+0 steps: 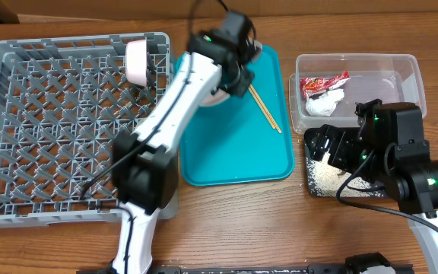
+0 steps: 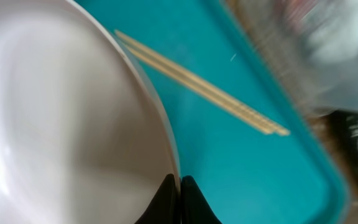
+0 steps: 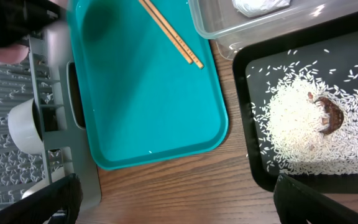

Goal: Sort waste into correct bins and load items into the dishwasher
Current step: 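Carry the white plate with the left gripper and stand it in the rack, then reach the left gripper to the chopsticks on the teal tray and grasp, then carry one chopstick with the left gripper into the dish rack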

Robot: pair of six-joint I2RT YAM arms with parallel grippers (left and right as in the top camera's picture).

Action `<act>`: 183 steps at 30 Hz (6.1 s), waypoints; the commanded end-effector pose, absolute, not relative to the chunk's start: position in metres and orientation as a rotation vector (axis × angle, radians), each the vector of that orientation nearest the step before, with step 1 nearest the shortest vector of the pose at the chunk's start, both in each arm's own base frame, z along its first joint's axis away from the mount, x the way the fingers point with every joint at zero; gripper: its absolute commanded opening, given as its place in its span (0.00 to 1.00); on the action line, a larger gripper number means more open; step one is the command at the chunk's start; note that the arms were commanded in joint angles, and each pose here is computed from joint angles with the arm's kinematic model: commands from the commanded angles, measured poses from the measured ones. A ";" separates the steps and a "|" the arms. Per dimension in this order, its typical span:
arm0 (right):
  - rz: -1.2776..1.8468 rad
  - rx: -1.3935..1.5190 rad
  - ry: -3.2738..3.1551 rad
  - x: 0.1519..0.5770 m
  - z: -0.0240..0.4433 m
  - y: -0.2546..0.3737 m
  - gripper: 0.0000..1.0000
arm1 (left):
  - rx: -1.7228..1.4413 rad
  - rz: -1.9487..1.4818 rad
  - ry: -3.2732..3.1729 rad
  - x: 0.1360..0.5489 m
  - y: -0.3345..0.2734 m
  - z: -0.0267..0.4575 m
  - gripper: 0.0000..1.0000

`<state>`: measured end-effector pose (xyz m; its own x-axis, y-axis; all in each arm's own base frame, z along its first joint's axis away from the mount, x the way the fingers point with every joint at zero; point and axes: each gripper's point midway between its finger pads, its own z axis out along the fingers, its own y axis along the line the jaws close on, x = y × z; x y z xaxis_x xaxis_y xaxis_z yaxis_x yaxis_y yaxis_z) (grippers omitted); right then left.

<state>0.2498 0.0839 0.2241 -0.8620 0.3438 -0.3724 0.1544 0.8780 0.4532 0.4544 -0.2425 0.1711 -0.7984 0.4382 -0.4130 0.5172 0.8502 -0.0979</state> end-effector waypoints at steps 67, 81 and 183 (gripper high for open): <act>0.571 0.357 2.566 0.253 0.233 0.083 1.00 | 0.083 -0.774 2.471 0.370 -0.021 0.291 0.54; 0.571 0.357 2.566 0.253 0.233 0.083 1.00 | 0.013 -0.347 2.592 0.422 -0.149 0.232 0.67; 0.571 0.357 2.566 0.253 0.233 0.083 1.00 | -0.196 -0.099 2.926 0.453 -0.212 0.015 0.92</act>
<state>0.2499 0.0839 0.2240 -0.8619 0.3442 -0.3724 0.1549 0.8779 0.4530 0.4447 -0.2335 0.0221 -0.9871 -0.0369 -0.1557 -0.0075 0.9827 -0.1850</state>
